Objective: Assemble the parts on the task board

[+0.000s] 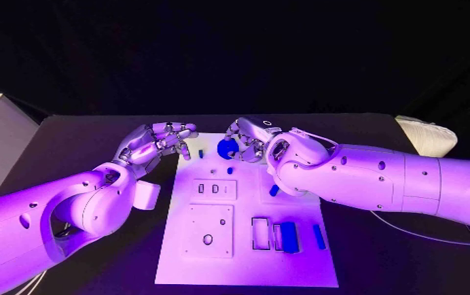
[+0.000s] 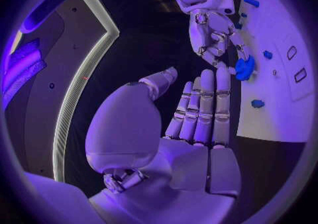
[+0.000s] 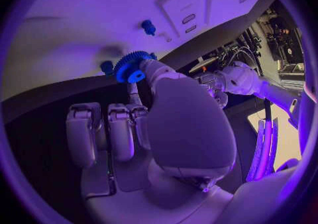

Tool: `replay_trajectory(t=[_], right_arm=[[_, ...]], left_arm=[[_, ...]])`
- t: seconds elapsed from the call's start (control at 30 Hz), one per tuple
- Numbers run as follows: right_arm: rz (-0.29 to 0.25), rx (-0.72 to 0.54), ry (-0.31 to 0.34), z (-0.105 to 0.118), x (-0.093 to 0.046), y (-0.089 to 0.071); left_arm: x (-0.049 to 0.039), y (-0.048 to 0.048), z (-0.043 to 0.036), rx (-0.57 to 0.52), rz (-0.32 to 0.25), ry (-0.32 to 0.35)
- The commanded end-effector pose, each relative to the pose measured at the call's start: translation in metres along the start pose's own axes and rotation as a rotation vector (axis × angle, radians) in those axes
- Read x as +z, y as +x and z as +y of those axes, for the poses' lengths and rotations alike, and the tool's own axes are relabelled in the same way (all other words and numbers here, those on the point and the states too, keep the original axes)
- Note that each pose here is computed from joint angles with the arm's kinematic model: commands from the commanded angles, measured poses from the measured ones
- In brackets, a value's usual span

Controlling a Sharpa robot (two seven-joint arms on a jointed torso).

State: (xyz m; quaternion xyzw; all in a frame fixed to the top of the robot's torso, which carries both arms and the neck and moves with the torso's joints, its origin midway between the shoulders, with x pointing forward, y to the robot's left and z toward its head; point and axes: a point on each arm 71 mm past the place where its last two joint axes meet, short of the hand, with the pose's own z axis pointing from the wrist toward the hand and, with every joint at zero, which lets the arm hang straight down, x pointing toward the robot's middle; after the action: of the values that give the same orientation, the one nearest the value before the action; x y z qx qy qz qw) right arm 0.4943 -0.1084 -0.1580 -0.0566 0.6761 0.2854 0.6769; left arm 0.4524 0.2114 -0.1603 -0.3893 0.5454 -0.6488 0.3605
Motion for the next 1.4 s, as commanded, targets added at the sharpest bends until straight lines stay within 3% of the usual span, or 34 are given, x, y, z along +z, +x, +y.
replay_trajectory(t=[0.03,0.67,1.4], right_arm=[[0.009,-0.017,0.006,-0.001,0.002,0.003],[0.066,-0.027,0.04,-0.008,0.007,0.016],[0.064,0.021,0.032,-0.01,0.005,0.018]], left_arm=[[0.0008,0.0034,-0.0011,-0.01,0.022,0.007],[0.0014,0.0029,-0.0007,-0.01,0.021,0.006],[0.0009,0.0016,-0.0008,-0.007,0.017,0.005]])
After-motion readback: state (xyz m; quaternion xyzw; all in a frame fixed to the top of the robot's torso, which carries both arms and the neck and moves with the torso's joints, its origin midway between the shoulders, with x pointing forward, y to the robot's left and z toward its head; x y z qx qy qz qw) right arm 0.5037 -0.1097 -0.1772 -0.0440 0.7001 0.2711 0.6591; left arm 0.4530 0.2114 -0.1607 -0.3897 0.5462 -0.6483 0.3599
